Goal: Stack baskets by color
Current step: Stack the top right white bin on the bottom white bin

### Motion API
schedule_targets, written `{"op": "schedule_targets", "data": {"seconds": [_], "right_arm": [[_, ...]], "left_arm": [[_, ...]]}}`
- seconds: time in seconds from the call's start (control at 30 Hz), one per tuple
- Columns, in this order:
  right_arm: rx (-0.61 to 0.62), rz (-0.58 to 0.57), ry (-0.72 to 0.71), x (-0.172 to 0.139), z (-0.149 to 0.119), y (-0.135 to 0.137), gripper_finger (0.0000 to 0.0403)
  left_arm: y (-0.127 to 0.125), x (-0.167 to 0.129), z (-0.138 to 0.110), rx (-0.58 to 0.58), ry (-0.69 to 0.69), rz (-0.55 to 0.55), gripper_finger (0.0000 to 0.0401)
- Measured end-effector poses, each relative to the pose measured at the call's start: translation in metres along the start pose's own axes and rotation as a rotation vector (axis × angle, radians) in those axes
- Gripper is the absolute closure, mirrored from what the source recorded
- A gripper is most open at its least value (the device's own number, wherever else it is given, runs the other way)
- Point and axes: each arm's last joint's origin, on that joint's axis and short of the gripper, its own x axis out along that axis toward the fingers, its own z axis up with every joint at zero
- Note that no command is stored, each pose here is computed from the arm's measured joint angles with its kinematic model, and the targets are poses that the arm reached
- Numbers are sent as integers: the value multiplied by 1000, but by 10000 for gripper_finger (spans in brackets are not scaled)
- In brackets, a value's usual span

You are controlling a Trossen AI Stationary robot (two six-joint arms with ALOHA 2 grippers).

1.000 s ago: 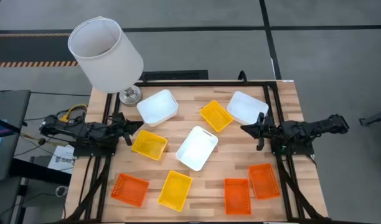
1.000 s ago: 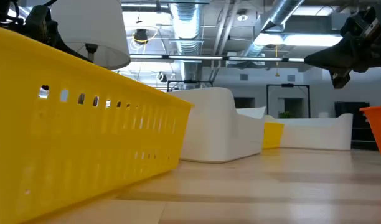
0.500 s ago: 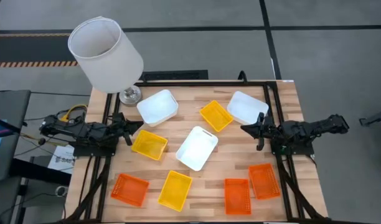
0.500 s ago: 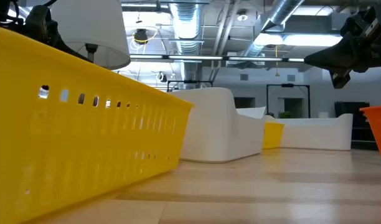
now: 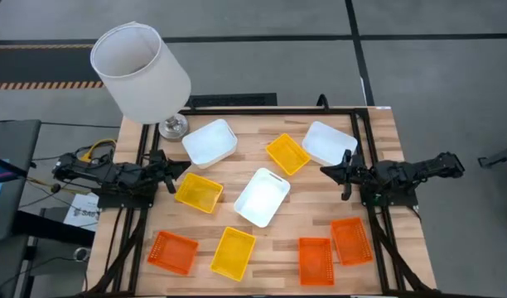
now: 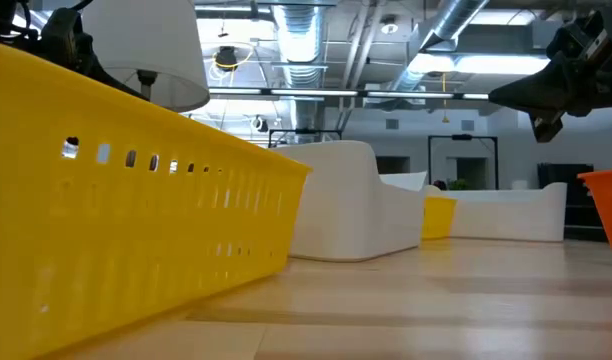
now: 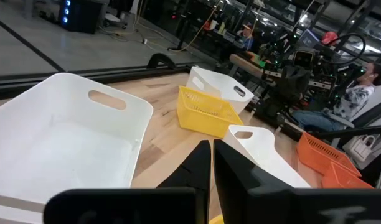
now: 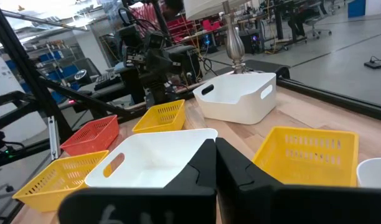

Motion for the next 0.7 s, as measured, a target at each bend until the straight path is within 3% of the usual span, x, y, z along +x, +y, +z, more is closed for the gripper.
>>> {"op": "schedule_targets", "data": {"seconds": [0.4,0.53,0.7], "right_arm": [[11,-5,-11,0,1,0,390],[166,9,-42,0,3,0,390],[229,14,-62,0,5,1,390]], "left_arm": [[0,0,2,-2,-33,22,395],[0,0,2,-66,-37,19,395],[0,0,2,-166,-40,16,395]]}}
